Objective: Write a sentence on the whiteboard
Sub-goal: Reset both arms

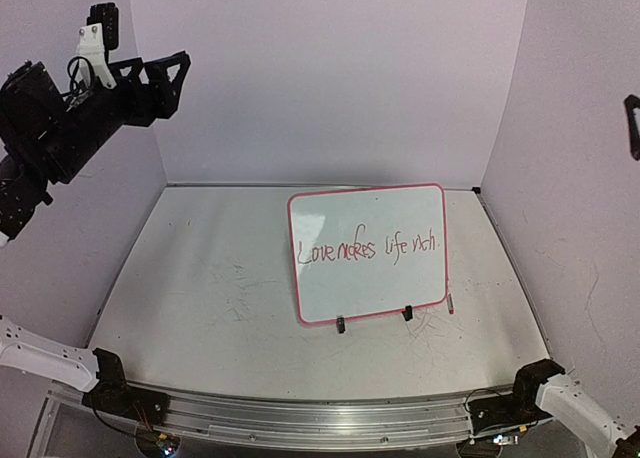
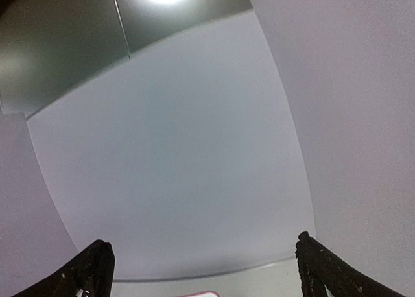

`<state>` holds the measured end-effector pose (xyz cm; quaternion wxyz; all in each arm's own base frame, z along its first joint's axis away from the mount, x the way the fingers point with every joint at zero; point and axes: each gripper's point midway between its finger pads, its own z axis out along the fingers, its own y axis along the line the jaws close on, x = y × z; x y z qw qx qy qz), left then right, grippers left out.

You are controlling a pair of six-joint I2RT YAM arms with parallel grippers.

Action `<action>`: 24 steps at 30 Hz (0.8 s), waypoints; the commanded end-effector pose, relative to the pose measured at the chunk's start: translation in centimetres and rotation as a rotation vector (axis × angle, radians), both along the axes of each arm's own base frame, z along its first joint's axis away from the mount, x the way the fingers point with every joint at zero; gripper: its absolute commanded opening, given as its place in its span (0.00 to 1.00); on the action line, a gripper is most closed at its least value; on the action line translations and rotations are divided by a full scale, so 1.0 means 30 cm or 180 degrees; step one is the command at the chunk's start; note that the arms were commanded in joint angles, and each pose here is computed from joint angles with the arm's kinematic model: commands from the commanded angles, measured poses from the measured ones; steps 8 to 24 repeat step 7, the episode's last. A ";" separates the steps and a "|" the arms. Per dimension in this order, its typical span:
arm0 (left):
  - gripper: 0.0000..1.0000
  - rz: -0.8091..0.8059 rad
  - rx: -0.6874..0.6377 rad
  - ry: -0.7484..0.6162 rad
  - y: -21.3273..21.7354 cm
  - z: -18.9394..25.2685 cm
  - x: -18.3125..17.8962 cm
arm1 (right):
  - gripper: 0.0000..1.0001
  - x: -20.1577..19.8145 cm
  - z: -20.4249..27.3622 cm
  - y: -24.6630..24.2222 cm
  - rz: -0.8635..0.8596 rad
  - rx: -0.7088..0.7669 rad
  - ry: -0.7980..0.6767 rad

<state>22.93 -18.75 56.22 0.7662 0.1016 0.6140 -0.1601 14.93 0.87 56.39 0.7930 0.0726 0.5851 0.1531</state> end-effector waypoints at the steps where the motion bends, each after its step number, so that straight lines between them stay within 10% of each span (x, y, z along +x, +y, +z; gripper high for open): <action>1: 0.93 0.0069 -0.0235 -0.0181 0.088 0.107 -0.041 | 0.98 -0.084 0.052 -0.059 -0.0325 -0.0172 -0.0061; 24: 0.94 0.0072 -0.0377 -0.0216 0.139 0.135 -0.068 | 0.98 -0.155 0.086 -0.070 -0.0285 -0.0014 -0.0264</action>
